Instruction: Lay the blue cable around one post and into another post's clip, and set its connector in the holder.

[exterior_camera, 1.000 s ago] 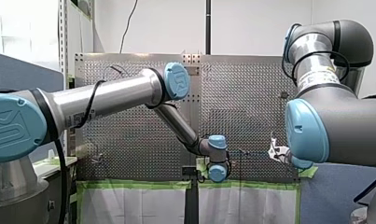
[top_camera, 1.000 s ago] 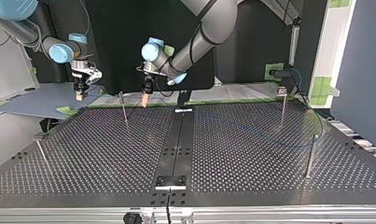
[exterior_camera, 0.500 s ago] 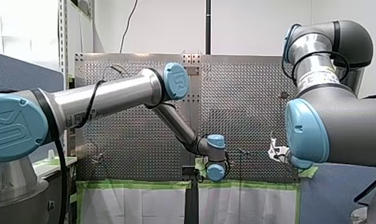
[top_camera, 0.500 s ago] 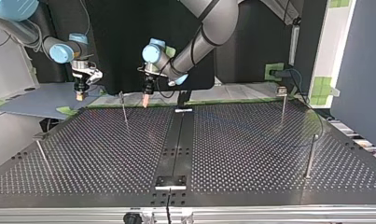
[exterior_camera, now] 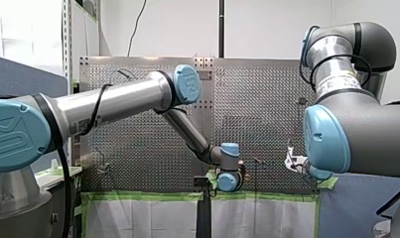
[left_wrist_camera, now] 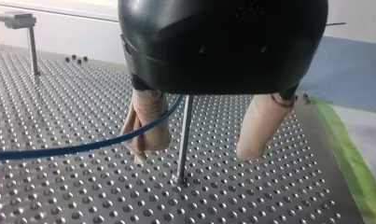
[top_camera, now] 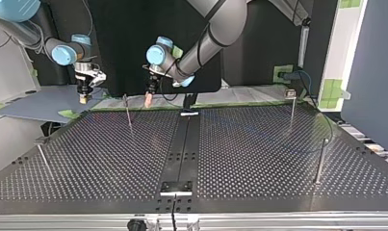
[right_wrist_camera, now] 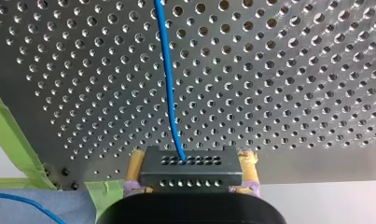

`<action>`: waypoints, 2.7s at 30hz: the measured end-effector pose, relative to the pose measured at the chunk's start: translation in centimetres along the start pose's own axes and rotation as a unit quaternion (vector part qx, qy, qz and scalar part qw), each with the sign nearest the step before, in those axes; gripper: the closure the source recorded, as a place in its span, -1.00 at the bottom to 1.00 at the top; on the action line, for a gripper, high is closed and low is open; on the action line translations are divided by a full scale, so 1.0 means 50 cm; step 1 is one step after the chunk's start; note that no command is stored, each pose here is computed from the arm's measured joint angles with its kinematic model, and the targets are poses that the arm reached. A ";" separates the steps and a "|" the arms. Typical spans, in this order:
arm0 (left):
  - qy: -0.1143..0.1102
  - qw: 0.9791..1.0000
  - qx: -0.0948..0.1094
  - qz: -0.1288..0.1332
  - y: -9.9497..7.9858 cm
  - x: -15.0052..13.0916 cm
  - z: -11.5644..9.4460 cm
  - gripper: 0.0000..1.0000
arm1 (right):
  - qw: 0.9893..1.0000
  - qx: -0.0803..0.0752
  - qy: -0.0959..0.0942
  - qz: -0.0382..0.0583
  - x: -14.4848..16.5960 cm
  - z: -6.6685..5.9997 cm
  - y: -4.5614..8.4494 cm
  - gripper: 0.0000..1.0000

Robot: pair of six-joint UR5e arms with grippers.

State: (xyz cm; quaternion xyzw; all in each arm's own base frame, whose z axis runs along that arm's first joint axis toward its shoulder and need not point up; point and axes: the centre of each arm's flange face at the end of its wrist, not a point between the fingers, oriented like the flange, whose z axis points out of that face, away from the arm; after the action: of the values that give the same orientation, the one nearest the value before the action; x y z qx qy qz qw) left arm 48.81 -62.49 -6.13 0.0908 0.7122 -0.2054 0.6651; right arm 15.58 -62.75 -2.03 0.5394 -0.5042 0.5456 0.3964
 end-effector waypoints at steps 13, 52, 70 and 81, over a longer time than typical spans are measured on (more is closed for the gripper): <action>-0.021 0.998 0.024 0.048 -0.027 -0.097 -0.038 -1.00 | 1.000 0.004 -0.007 0.011 -0.005 -0.003 0.001 1.00; 0.058 0.985 0.091 0.133 -0.113 -0.109 -0.217 -1.00 | 1.000 0.002 -0.019 0.019 -0.014 -0.007 0.003 1.00; 0.057 0.990 0.091 0.090 -0.123 -0.147 -0.215 -1.00 | 1.000 0.003 -0.022 0.019 -0.016 -0.009 0.002 1.00; 0.082 0.990 0.096 0.058 -0.128 -0.139 -0.229 -1.00 | 1.000 0.004 -0.023 0.019 -0.017 -0.009 -0.003 1.00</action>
State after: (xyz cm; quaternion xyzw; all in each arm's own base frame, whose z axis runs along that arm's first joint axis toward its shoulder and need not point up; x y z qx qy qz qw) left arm 36.47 -62.51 2.16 0.2119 0.7348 -0.2257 0.6036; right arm 15.70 -62.17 -2.83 0.5441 -0.5208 0.5426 0.3720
